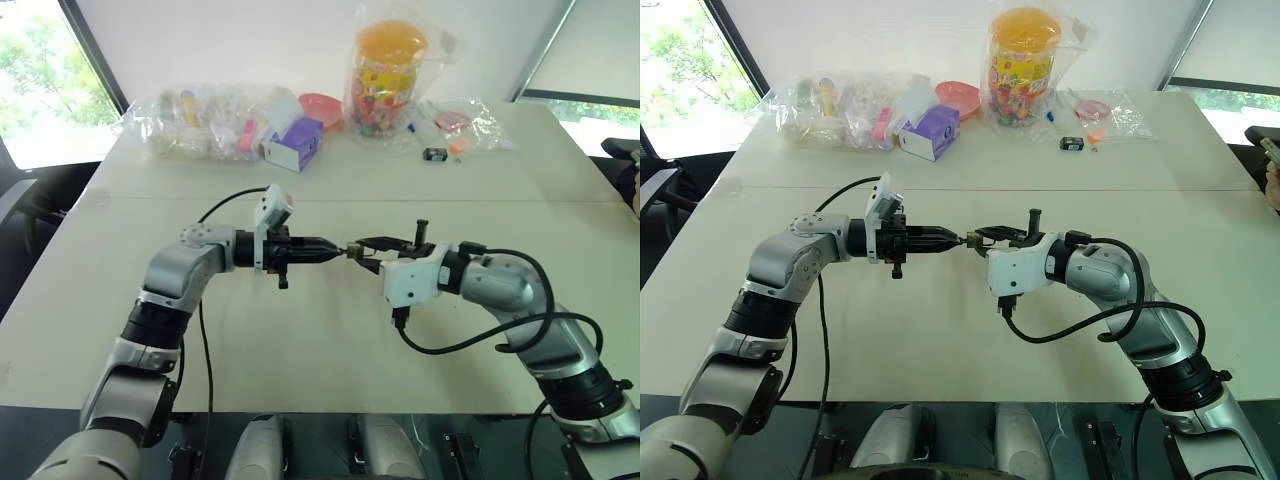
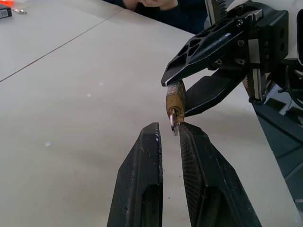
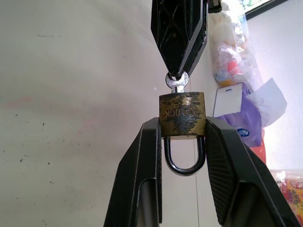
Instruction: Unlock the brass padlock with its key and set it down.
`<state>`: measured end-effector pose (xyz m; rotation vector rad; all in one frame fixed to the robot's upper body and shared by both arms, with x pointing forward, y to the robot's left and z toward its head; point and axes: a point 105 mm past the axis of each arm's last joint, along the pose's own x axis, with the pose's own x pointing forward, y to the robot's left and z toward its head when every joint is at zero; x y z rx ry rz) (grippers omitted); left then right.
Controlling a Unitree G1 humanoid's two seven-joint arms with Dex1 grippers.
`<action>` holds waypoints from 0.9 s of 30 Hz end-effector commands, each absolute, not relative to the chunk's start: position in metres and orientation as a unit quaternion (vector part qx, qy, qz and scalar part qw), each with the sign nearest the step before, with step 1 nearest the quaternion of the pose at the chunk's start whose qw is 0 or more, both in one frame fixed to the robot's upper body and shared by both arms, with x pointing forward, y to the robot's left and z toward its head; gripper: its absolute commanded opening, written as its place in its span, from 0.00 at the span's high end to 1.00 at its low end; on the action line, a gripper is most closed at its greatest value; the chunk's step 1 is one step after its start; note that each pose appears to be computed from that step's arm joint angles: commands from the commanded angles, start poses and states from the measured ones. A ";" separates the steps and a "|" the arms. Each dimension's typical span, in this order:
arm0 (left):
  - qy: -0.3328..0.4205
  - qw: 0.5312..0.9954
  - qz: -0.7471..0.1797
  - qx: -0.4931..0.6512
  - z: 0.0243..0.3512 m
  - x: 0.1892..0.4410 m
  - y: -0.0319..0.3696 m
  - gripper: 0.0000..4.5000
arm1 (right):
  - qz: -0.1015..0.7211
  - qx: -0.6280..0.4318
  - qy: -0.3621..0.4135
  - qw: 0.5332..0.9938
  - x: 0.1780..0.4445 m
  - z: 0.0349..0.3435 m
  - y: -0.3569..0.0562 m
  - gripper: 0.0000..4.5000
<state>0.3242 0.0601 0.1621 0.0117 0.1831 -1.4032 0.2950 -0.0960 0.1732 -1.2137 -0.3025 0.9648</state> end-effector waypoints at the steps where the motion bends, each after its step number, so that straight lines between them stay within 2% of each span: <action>1: 0.063 0.757 -0.651 0.020 0.173 0.325 0.057 0.86 | 0.427 -0.557 -0.157 0.695 0.290 0.184 -0.093 0.85; 9: 0.056 0.755 -0.652 0.025 0.172 0.325 0.054 0.86 | 0.427 -0.559 -0.155 0.694 0.291 0.185 -0.094 0.85; 11: 0.054 0.755 -0.653 0.024 0.172 0.325 0.053 0.98 | 0.427 -0.559 -0.155 0.693 0.291 0.185 -0.094 0.85; 12: 0.053 0.755 -0.653 0.024 0.172 0.325 0.053 1.00 | 0.427 -0.559 -0.155 0.693 0.291 0.185 -0.093 0.85; 21: 0.036 0.755 -0.653 0.048 0.174 0.325 0.049 1.00 | 0.430 -0.561 -0.151 0.691 0.290 0.185 -0.094 0.85; 27: -0.118 0.750 -0.616 0.210 0.185 0.327 0.043 1.00 | 0.457 -0.520 -0.126 0.711 0.285 0.183 -0.092 0.85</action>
